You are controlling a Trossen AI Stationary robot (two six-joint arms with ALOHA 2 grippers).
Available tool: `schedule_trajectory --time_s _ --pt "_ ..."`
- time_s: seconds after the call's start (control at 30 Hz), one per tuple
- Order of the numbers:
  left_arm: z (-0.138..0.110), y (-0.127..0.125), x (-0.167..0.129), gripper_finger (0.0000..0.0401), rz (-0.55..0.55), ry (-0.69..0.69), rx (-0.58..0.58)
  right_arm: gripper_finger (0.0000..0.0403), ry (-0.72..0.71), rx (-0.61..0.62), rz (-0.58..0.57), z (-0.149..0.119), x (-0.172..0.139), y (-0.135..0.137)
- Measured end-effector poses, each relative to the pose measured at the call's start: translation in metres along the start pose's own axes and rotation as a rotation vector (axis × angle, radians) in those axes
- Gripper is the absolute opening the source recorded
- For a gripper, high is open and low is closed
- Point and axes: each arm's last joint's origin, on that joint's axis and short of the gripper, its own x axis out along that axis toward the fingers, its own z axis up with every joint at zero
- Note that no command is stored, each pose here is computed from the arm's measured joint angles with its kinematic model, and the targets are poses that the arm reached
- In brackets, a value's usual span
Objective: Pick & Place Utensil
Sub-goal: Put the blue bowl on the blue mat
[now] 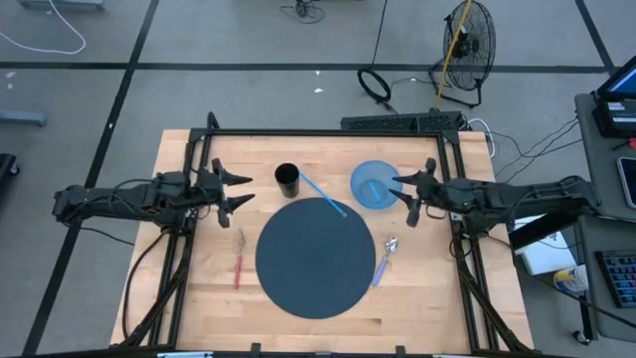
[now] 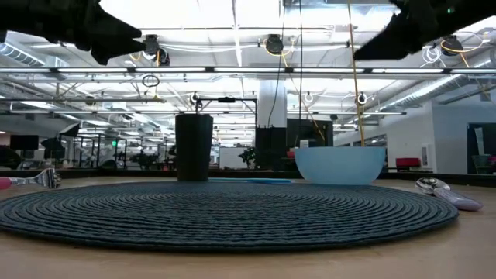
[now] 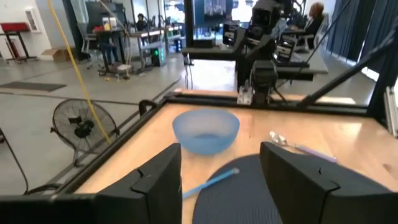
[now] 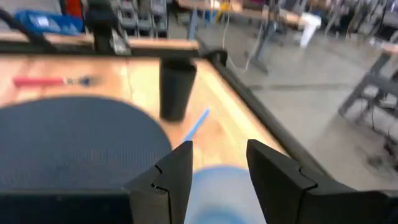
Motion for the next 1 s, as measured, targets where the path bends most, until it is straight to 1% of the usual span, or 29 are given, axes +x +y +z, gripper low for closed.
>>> schedule_trajectory --time_s 0.07,0.17,0.27,0.37,0.5,0.6,0.73,0.9,1.0 --pt "-0.001 0.0 0.0 0.0219 0.0 0.012 0.009 0.0152 0.043 -0.008 0.013 -0.004 0.004 0.002" --pt "-0.001 0.0 0.0 0.022 0.0 0.008 0.013 0.0153 0.084 -0.03 0.079 -0.008 0.011 0.008" --pt "0.0 0.0 0.0 0.022 0.0 0.003 0.016 0.0153 0.14 -0.04 0.07 -0.009 0.017 0.01" --pt "-0.001 0.0 0.0 0.0216 0.0 0.006 0.016 0.0152 0.174 0.024 -0.006 0.0 0.019 0.007" --pt "-0.002 0.0 0.0 0.0217 0.0 0.023 0.006 0.0148 0.212 0.161 -0.224 0.007 0.019 -0.006" --pt "-0.003 0.0 0.0 0.0218 0.001 0.033 -0.021 0.0145 0.241 0.244 -0.305 0.004 0.018 -0.016" --pt "-0.004 0.0 0.0 0.0218 0.0 0.041 -0.031 0.0147 0.334 0.322 -0.344 -0.006 0.021 -0.028" --pt "-0.004 0.0 0.0 0.0218 0.0 0.041 -0.029 0.0154 0.395 0.402 -0.323 -0.011 0.029 -0.041" --pt "-0.004 0.0 0.0 0.0218 0.0 0.041 -0.031 0.0151 0.451 0.45 -0.348 -0.018 0.037 -0.05"
